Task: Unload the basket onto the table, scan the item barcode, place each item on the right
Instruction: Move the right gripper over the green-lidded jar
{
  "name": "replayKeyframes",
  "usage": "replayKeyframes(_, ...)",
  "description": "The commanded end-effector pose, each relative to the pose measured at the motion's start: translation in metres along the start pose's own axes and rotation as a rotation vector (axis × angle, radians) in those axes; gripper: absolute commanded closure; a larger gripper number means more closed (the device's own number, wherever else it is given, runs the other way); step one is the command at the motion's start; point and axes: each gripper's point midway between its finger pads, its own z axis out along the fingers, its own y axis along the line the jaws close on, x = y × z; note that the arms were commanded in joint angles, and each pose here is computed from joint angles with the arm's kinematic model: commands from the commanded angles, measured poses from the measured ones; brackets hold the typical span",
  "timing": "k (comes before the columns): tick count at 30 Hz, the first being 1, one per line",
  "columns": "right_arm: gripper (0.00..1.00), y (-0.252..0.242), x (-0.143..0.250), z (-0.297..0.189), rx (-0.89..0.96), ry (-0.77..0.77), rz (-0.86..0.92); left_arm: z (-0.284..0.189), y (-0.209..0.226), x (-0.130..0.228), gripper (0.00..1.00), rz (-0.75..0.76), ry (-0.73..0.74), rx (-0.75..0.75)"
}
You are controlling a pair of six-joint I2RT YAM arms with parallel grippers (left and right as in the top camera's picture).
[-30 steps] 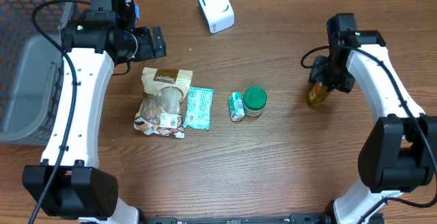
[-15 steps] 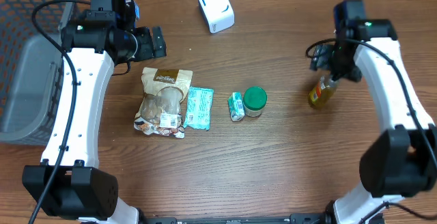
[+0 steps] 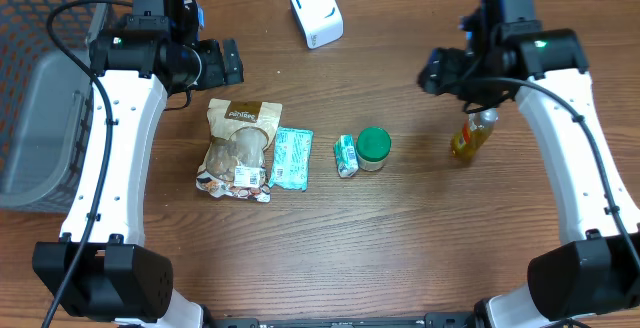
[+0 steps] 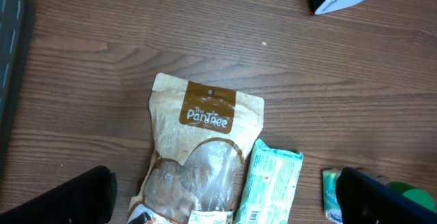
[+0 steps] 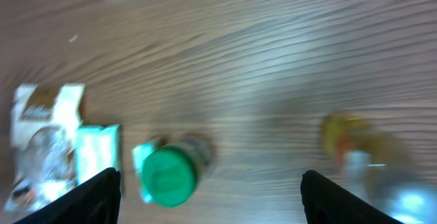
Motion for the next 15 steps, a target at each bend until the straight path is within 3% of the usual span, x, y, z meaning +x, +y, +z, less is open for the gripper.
replayKeyframes(1, 0.18, 0.035, 0.008, -0.003, -0.082, 0.014, -0.041, -0.003, -0.002, -0.004, 0.0, 0.01, -0.01, 0.012)
replayKeyframes(3, 0.17, 0.048, 0.016, -0.002, -0.091, 0.031, -0.07, -0.003, -0.002, -0.004, 0.0, 0.01, -0.01, 0.012)
replayKeyframes(4, 0.06, 0.054, 0.021, 0.0, -0.096, 0.042, -0.081, -0.003, -0.002, -0.004, 0.0, 0.01, -0.01, 0.012)
replayKeyframes(5, 0.05, 0.06, 0.026, 0.001, -0.099, 0.054, -0.08, -0.003, -0.002, -0.004, 0.0, 0.01, -0.01, 0.012)
replayKeyframes(15, 0.0, 0.103, 0.071, 0.021, -0.125, 0.143, -0.135, -0.003, -0.002, -0.004, 0.0, 0.01, -0.01, 0.012)
